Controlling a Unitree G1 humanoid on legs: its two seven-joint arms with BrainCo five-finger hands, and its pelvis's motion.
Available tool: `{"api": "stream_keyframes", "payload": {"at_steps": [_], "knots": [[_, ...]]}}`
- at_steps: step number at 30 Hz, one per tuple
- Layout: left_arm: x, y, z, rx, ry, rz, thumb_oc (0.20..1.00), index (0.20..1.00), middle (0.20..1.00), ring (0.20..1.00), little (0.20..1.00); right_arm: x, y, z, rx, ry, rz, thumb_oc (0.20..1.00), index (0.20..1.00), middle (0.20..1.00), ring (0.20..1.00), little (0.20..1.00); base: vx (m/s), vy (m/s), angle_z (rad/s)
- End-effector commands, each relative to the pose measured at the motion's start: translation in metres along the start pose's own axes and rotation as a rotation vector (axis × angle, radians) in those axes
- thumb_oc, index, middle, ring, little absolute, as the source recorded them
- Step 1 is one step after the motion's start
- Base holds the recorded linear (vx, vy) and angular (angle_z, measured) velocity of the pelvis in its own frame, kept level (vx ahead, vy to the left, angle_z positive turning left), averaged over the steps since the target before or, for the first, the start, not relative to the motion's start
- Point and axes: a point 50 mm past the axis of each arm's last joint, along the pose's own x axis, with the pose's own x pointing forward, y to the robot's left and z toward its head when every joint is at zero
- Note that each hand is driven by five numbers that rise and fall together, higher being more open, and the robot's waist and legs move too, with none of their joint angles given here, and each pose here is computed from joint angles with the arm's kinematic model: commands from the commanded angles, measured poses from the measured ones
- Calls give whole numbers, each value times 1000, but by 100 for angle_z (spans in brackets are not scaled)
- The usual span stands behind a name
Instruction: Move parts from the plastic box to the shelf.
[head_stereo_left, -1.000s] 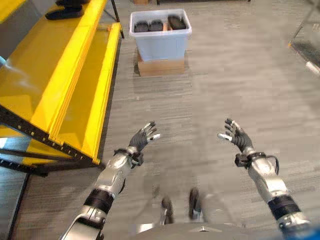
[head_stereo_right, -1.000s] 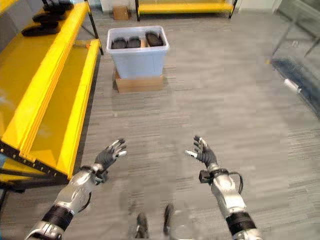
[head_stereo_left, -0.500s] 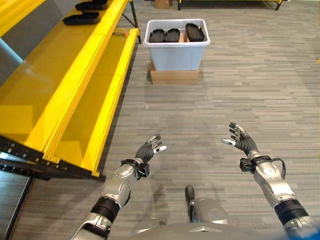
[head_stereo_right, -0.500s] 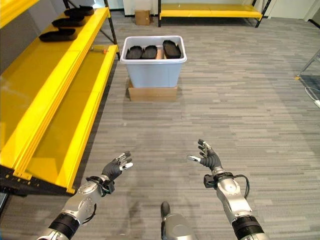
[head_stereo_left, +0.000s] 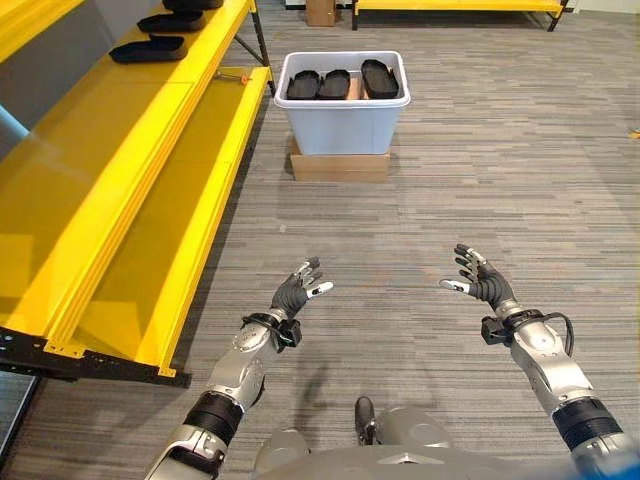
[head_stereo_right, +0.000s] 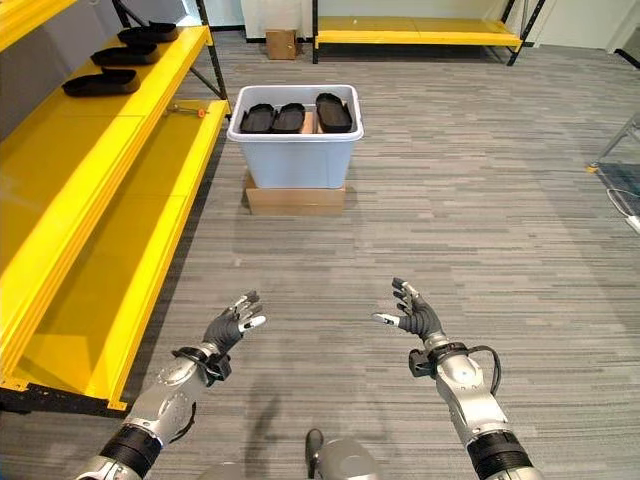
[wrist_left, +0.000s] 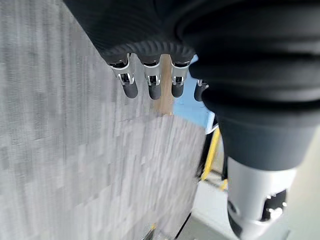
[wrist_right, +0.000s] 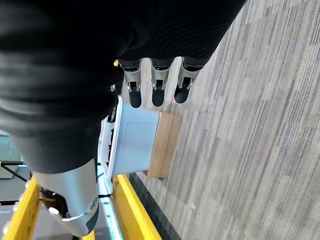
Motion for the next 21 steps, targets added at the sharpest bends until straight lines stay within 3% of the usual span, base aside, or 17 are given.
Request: {"api": "stream_keyframes", "payload": {"at_steps": [1, 12, 21], "knots": [[-6, 12, 16, 26, -95, 31, 1000, 1000, 1000, 1000, 1000, -4, -1, 7, -51, -51, 32, 1000, 1000, 1000, 1000, 1000, 307, 102, -43], [-16, 34, -2, 9, -70, 129, 1000, 1000, 1000, 1000, 1000, -1, 17, 8, -19, -61, 176, 1000, 1000, 1000, 1000, 1000, 401, 233, -41], [3, 20, 24, 239, -81, 30, 1000, 1000, 1000, 1000, 1000, 9, 33, 18, 135, -135, 52, 1000, 1000, 1000, 1000, 1000, 186, 164, 5]]}}
